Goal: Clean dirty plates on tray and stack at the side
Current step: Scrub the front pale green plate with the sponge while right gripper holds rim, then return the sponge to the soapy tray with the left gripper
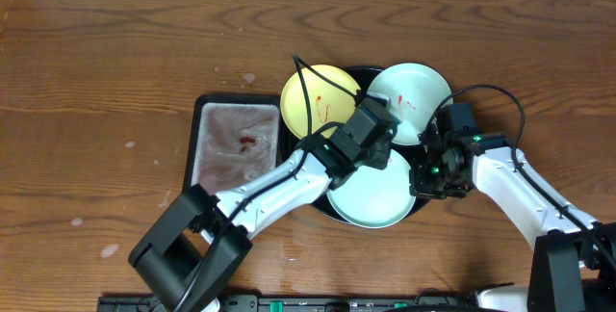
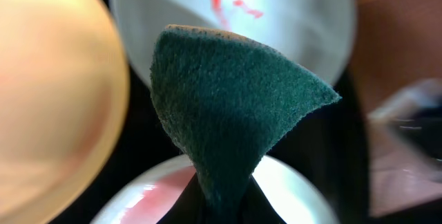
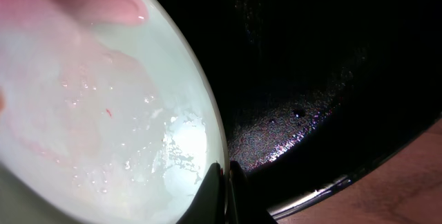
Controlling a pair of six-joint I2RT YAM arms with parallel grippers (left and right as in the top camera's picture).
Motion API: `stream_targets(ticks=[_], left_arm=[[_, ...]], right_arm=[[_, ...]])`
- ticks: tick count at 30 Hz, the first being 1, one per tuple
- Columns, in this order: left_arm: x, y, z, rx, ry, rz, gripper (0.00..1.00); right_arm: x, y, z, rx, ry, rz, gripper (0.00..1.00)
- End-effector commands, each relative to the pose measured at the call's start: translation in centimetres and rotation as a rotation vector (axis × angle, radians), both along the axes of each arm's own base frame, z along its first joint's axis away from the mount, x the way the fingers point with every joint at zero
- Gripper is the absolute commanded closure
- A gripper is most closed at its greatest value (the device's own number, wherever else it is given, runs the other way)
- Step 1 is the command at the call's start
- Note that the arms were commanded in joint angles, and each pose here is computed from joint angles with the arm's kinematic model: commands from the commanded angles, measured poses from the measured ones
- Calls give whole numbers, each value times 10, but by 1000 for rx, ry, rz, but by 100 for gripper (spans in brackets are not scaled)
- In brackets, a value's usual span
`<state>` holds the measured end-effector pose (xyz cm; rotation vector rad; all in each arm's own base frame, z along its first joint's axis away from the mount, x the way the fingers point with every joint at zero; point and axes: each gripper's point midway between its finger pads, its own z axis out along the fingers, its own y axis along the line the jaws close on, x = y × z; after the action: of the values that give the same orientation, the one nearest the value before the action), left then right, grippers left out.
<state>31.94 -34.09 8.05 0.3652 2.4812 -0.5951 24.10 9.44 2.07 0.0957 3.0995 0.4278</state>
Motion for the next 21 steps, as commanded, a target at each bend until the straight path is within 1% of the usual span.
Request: stream_targets(ticks=[1, 6, 9, 11, 13, 15, 17, 21], left_arm=[[-12, -17, 5, -53, 38, 2, 93], [-30, -29, -18, -35, 99, -2, 92], [-38, -31, -32, 2, 115, -13, 93], [-35, -20, -39, 57, 104, 18, 93], [-26, -3, -42, 131, 62, 64, 93], [-18, 5, -41, 174, 21, 47, 93], [-12, 10, -33, 175, 1, 41, 92], [-8, 9, 5, 80, -19, 32, 92]], right_arm=[[-3, 3, -1, -7, 8, 16, 99], [-4, 3, -1, -7, 9, 16, 99], [-4, 3, -1, -7, 9, 16, 99], [-4, 3, -1, -8, 11, 16, 99], [-4, 3, -1, -8, 12, 16, 99], [-4, 3, -1, -8, 12, 16, 99], [-4, 3, -1, -8, 12, 16, 99], [-4, 3, -1, -8, 10, 16, 99]])
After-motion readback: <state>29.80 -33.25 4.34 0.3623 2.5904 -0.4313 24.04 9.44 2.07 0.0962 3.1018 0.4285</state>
